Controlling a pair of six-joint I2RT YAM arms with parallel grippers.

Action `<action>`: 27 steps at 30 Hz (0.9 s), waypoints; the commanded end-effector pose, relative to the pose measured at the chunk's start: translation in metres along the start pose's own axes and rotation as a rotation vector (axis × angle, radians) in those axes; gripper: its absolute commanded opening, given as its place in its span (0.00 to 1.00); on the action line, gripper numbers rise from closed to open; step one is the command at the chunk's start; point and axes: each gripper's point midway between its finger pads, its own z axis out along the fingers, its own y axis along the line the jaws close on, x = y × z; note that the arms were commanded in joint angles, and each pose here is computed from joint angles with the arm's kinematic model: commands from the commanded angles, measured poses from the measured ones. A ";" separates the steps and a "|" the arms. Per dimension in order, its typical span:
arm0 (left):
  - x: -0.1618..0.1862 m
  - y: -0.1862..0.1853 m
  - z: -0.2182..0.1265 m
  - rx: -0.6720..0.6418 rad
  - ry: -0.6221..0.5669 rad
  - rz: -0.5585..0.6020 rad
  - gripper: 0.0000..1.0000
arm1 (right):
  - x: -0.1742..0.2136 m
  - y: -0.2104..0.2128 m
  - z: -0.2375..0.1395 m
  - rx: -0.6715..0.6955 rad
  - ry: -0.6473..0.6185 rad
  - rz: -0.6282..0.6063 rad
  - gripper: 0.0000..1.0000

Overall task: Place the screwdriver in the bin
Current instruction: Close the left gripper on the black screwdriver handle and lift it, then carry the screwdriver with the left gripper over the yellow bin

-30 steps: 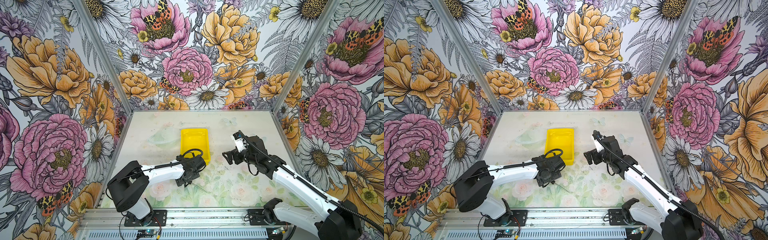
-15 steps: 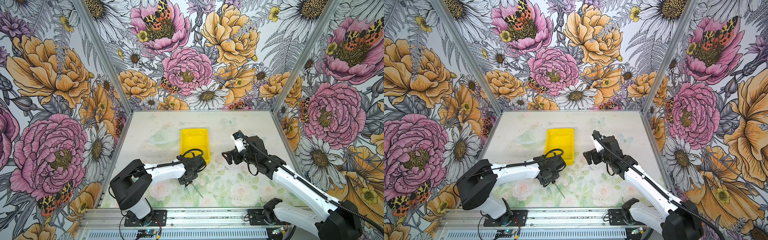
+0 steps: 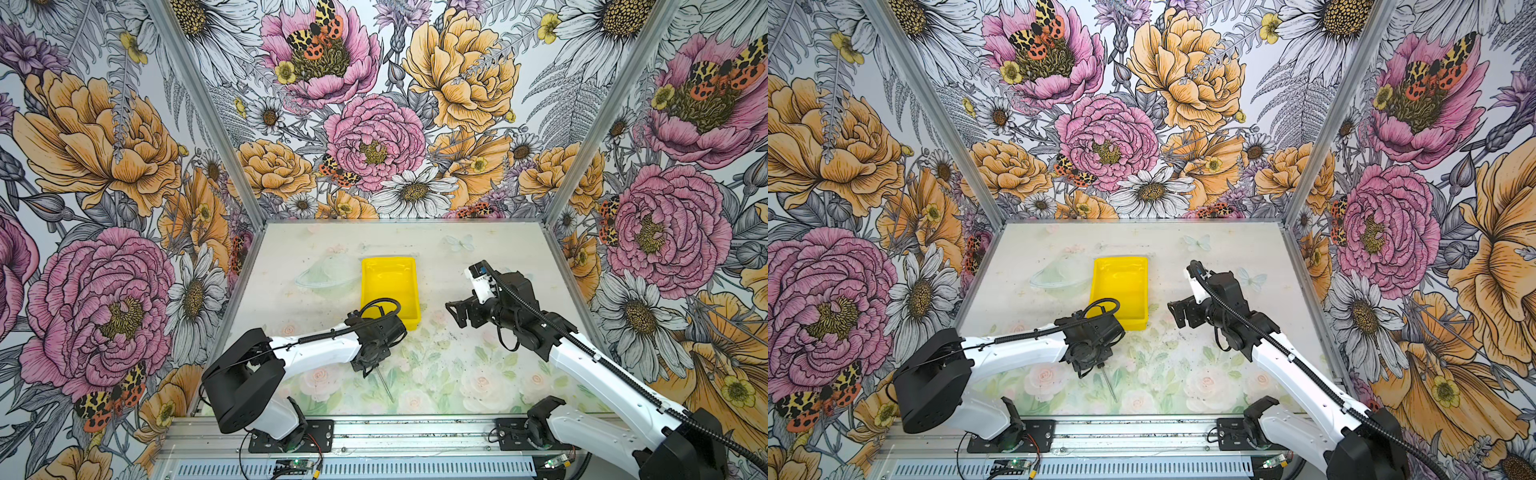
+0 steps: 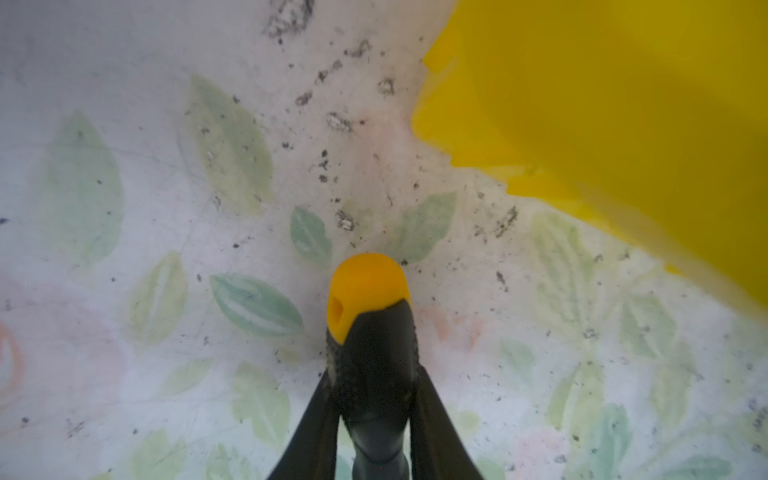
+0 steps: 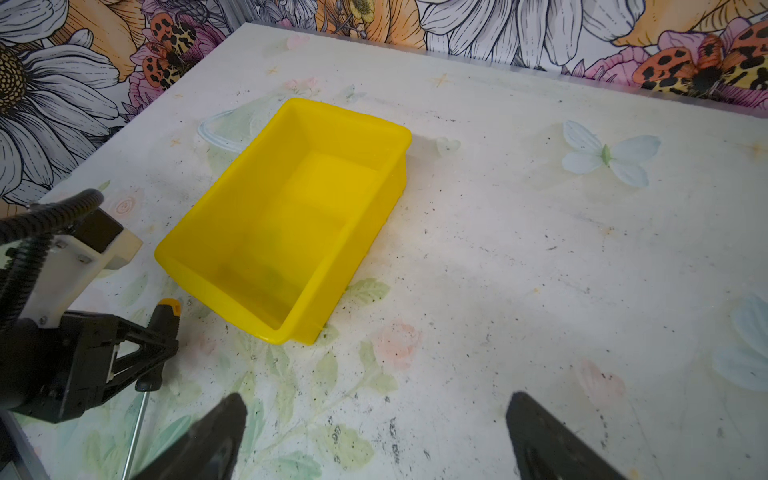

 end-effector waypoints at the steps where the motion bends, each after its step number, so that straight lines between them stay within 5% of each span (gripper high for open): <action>1: -0.025 0.002 -0.039 0.044 -0.111 0.046 0.02 | -0.001 0.005 0.000 -0.023 -0.016 0.002 0.99; 8: -0.076 0.015 -0.104 0.155 -0.258 0.051 0.00 | -0.015 0.002 0.007 -0.017 -0.013 -0.016 1.00; 16: -0.164 -0.013 -0.126 0.146 -0.328 0.116 0.00 | -0.022 0.002 0.004 -0.023 -0.019 -0.024 0.99; 27: -0.214 -0.102 -0.066 0.137 -0.290 0.255 0.00 | -0.027 -0.020 -0.003 0.061 -0.019 -0.028 0.99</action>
